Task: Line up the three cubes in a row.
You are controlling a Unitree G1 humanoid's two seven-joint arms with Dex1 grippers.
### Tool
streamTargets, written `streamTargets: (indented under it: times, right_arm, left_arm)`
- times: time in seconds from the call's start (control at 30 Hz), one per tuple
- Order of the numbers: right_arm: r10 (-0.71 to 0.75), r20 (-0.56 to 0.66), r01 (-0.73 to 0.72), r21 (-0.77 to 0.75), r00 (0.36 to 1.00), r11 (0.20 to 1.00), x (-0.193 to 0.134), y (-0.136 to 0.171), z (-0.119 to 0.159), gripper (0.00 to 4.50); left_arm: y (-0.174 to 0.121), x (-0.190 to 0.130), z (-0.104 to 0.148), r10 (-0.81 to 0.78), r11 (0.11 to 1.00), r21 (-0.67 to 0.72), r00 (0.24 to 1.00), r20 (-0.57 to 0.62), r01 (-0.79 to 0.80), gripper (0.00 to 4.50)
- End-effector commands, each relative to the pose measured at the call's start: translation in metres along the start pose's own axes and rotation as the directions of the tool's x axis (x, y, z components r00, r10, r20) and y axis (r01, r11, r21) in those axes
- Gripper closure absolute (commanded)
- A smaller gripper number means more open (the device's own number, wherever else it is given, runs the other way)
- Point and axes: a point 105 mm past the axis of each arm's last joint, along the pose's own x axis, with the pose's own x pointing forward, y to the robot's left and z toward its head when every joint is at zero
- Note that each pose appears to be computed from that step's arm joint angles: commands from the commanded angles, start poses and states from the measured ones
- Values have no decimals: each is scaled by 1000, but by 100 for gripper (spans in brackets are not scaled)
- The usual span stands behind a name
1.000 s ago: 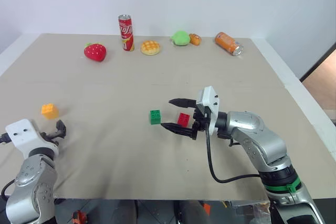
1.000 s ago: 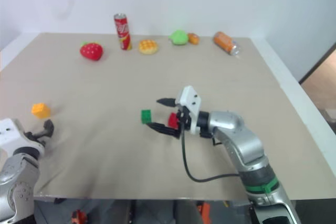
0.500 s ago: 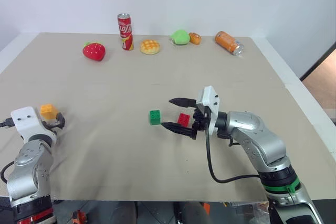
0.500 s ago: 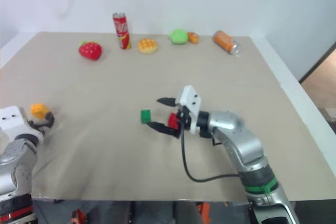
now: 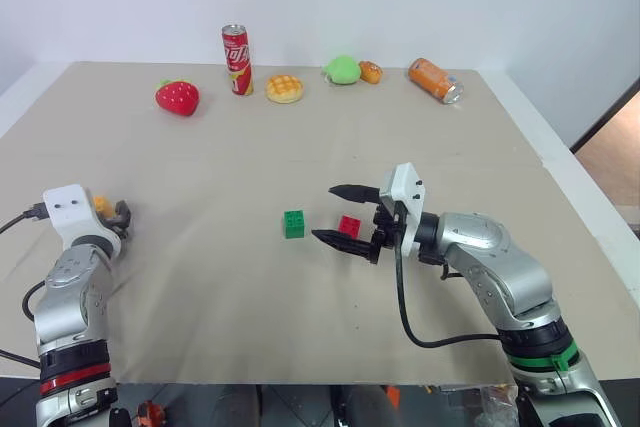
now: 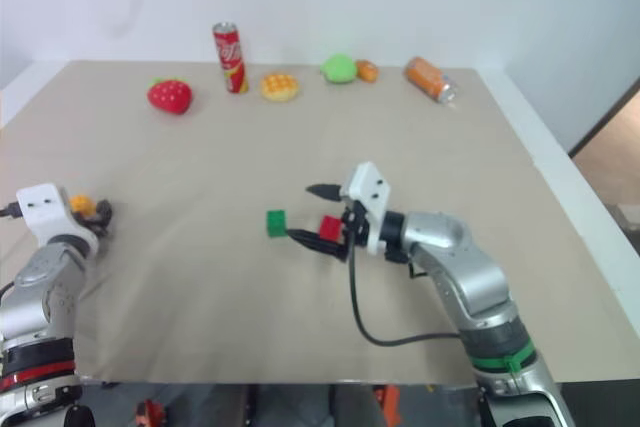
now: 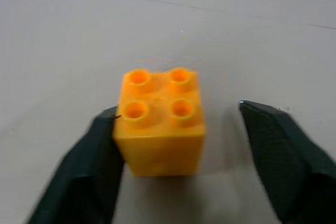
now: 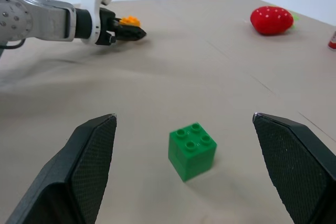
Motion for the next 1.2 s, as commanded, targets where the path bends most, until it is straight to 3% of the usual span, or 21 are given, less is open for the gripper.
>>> streamTargets:
  times: [0.03, 0.07, 0.23, 0.3, 0.37, 0.47, 0.57, 0.6, 0.67, 0.73, 0.83, 1.03, 1.2]
  right_arm:
    - [-24, 33, 25, -42, 999, 999, -6, -3, 13, 17]
    - [-25, 32, 27, -42, 999, 999, -6, -4, 13, 17]
    - [-27, 27, 29, -45, 999, 999, -5, -5, 12, 17]
    - [-26, 26, 27, -48, 999, 998, -4, -5, 12, 17]
    - [-28, 23, 29, -51, 999, 998, -4, -6, 12, 17]
    - [-32, 20, 33, -58, 999, 998, -5, -7, 12, 17]
    - [-46, 18, 47, -64, 999, 997, -7, -7, 13, 17]
    - [-49, 18, 50, -65, 999, 997, -8, -8, 13, 17]
    - [-74, 12, 75, -69, 997, 995, -13, -8, 13, 17]
    - [-105, 6, 105, -70, 994, 992, -20, -7, 13, 17]
    - [-132, -1, 132, -67, 991, 989, -27, -5, 12, 17]
    - [-185, -11, 184, -58, 983, 981, -37, -2, 12, 17]
    - [-199, -16, 197, -61, 980, 978, -38, 0, 13, 17]
  left_arm:
    - [6, -4, 9, 26, 1000, -15, 999, 47, -25, 300]
    - [4, -6, 8, 23, 1000, -17, 999, 44, -22, 318]
    - [-16, -4, 10, -53, 999, -4, 997, 56, 53, 317]
    - [-31, 0, 19, -129, 992, 19, 988, 90, 128, 317]
    - [-65, 2, 37, -315, 949, 62, 938, 145, 309, 317]
    - [-114, -7, 50, -604, 795, 186, 779, 166, 577, 317]
    - [-148, -30, 49, -839, 539, 295, 532, 111, 789, 317]
    - [-152, -36, 47, -878, 473, 316, 470, 91, 822, 317]
    - [-157, -54, 34, -967, 227, 334, 252, -33, 915, 317]
    - [-151, -59, 27, -986, 72, 354, 121, -118, 932, 317]
    - [-144, -45, 25, -979, 14, 369, 89, -185, 929, 317]
    - [-149, -29, 37, -979, -53, 349, 20, -202, 935, 317]
    - [-167, -37, 37, -968, -176, 329, -103, -229, 928, 317]
